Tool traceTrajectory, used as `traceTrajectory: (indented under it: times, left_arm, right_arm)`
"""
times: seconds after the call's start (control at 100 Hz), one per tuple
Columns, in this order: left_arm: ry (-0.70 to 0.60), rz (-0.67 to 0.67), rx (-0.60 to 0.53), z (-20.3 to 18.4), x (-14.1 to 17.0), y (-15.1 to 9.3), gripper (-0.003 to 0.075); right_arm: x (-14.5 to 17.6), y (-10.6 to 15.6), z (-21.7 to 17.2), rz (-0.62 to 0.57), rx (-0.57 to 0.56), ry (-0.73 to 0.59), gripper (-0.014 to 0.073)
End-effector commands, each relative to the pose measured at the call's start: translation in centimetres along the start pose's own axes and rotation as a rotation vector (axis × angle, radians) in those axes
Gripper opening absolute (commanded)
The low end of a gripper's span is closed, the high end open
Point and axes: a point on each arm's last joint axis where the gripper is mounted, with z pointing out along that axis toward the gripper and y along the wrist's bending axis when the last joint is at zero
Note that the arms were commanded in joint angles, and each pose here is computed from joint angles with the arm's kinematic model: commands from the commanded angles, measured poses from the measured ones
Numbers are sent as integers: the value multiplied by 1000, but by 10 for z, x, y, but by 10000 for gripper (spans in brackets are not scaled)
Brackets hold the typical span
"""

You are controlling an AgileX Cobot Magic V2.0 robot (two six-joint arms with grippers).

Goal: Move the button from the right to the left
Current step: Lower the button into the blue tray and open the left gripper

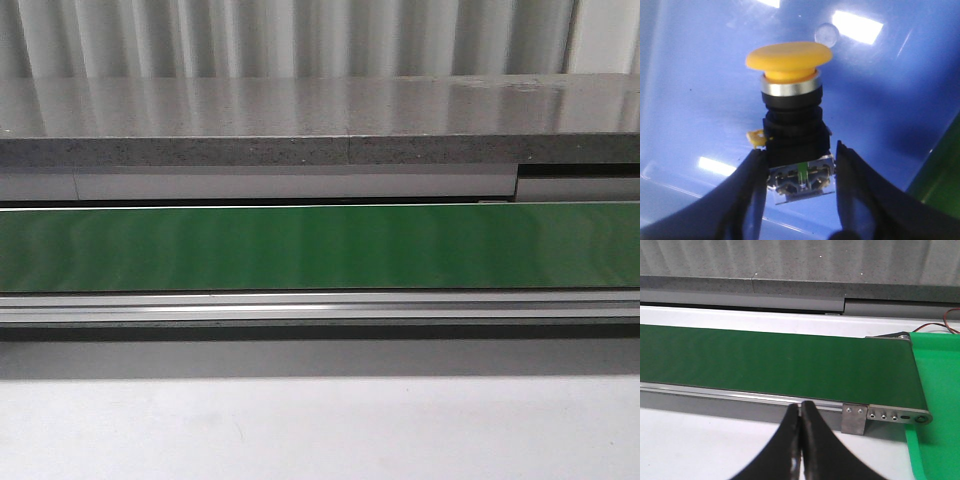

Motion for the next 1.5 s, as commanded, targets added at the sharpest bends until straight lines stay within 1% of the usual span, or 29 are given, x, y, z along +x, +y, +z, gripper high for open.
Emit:
traceTrajectory:
  times: [0.0,0.06,0.13,0.16,0.22,0.23,0.28,0.35,0.38,0.47,0.55,0.58,0.61,0.64,0.65,0.74,0.77,0.79,0.85,0.89,0.97,1.01,1.11,1.31,1.41,1.49]
  left_arm:
    - [-38,1,-15,-21,3,4,130]
    - [-29,2,-14,-17,2,4,144]
    - [-25,2,-14,-16,1,4,197]
    - [-25,2,-12,-16,1,3,228]
    - [-25,2,-12,-16,1,3,325]
    - [-25,2,-12,-16,1,3,325]
    - [-25,2,-12,-16,1,3,398]
    - [-30,2,-12,-16,1,3,458]
    - [-33,2,-12,-16,0,3,468]
    - [-61,2,-11,-19,0,3,461]
    - [-115,2,-5,-28,-1,1,459]
    - [-142,5,-6,-34,0,0,454]
    - [-173,4,-3,-40,0,-2,432]
    - [-216,7,8,-49,1,-6,393]
    - [-224,5,10,-51,1,-6,393]
    - [-345,12,40,-79,7,-15,239]
    - [-382,19,43,-88,10,-18,174]
    - [-408,24,46,-95,12,-20,147]
    - [-478,40,55,-115,20,-27,29]
    - [-518,50,64,-126,26,-31,-18]
    - [-620,83,88,-151,42,-44,-20]
    - [-656,96,94,-159,50,-48,-20]
    - [-754,154,143,-176,75,-69,-20]
    - [-881,260,235,-186,127,-98,-20]
    - [-929,303,274,-186,154,-104,-20]
    - [-961,321,303,-184,175,-104,-20]
  right_arm:
    - [-12,1,-2,-1,-2,-81,-66]
    - [-12,1,-2,-1,-2,-81,-66]
    - [-12,1,-2,-1,-2,-81,-66]
    - [-12,1,-2,-1,-2,-81,-66]
    - [-12,1,-2,-1,-2,-81,-66]
    - [-12,1,-2,-1,-2,-81,-66]
    - [-12,1,-2,-1,-2,-81,-66]
    - [-12,1,-2,-1,-2,-81,-66]
    - [-12,1,-2,-1,-2,-81,-66]
    - [-12,1,-2,-1,-2,-81,-66]
    - [-12,1,-2,-1,-2,-81,-66]
    - [-12,1,-2,-1,-2,-81,-66]
    - [-12,1,-2,-1,-2,-81,-66]
    - [-12,1,-2,-1,-2,-81,-66]
    - [-12,1,-2,-1,-2,-81,-66]
    - [-12,1,-2,-1,-2,-81,-66]
    - [-12,1,-2,-1,-2,-81,-66]
    - [-12,1,-2,-1,-2,-81,-66]
    - [-12,1,-2,-1,-2,-81,-66]
    - [-12,1,-2,-1,-2,-81,-66]
    - [-12,1,-2,-1,-2,-81,-66]
    - [-12,1,-2,-1,-2,-81,-66]
    - [-12,1,-2,-1,-2,-81,-66]
    - [-12,1,-2,-1,-2,-81,-66]
    - [-12,1,-2,-1,-2,-81,-66]
    - [-12,1,-2,-1,-2,-81,-66]
